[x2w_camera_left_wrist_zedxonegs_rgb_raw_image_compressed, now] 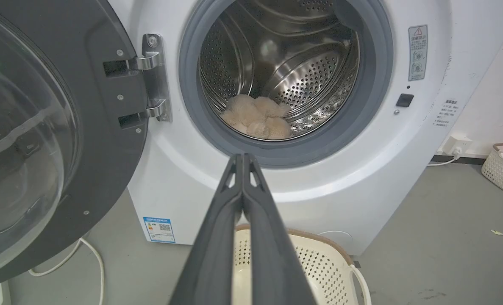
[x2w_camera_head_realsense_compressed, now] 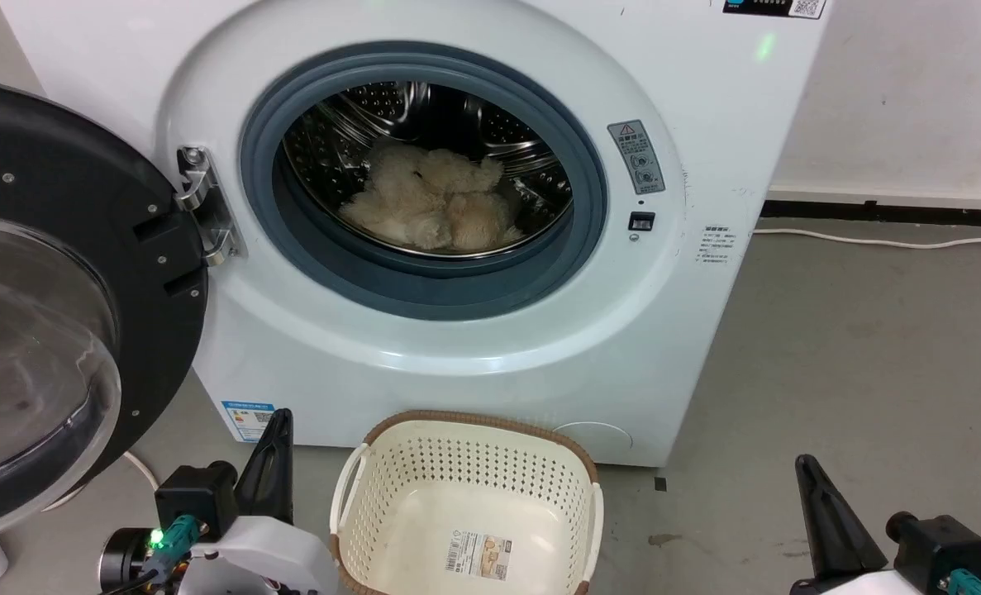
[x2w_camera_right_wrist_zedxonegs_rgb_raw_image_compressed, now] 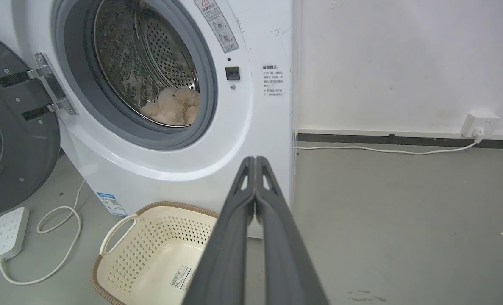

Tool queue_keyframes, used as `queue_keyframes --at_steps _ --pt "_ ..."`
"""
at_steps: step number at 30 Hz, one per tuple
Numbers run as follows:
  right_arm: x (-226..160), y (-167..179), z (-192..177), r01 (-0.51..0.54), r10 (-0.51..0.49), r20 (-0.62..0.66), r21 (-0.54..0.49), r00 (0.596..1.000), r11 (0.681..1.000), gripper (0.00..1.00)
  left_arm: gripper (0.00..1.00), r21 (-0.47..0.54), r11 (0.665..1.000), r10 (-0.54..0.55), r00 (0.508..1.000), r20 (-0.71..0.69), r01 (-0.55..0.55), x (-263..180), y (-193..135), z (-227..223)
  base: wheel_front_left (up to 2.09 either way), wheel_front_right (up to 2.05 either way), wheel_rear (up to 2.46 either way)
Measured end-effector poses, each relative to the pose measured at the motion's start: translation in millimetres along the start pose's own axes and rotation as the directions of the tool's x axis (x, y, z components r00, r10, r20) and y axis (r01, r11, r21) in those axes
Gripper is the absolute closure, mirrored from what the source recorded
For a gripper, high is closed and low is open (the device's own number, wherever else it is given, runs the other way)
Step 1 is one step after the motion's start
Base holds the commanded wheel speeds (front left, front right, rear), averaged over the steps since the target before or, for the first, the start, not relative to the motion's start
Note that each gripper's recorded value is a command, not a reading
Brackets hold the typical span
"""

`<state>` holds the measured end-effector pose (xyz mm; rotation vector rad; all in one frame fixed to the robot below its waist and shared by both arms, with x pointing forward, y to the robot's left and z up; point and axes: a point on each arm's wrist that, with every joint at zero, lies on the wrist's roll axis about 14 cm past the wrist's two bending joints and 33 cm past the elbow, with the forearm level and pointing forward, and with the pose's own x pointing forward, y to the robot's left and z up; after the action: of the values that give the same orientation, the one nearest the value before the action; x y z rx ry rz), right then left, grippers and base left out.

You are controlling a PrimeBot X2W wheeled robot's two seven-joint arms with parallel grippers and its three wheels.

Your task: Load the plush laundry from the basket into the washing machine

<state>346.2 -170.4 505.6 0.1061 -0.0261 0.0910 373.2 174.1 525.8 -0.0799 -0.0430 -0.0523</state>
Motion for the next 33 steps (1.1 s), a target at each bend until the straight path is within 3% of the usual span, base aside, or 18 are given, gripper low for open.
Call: queue_keyframes --at_steps 33 --pt "11 5 5 -0.023 0.021 -0.032 -0.067 0.999 0.997 1.0 1.0 0.059 0.998 0.02 1.0 -0.004 -0.019 3 1 5 0.0 0.0 0.0"
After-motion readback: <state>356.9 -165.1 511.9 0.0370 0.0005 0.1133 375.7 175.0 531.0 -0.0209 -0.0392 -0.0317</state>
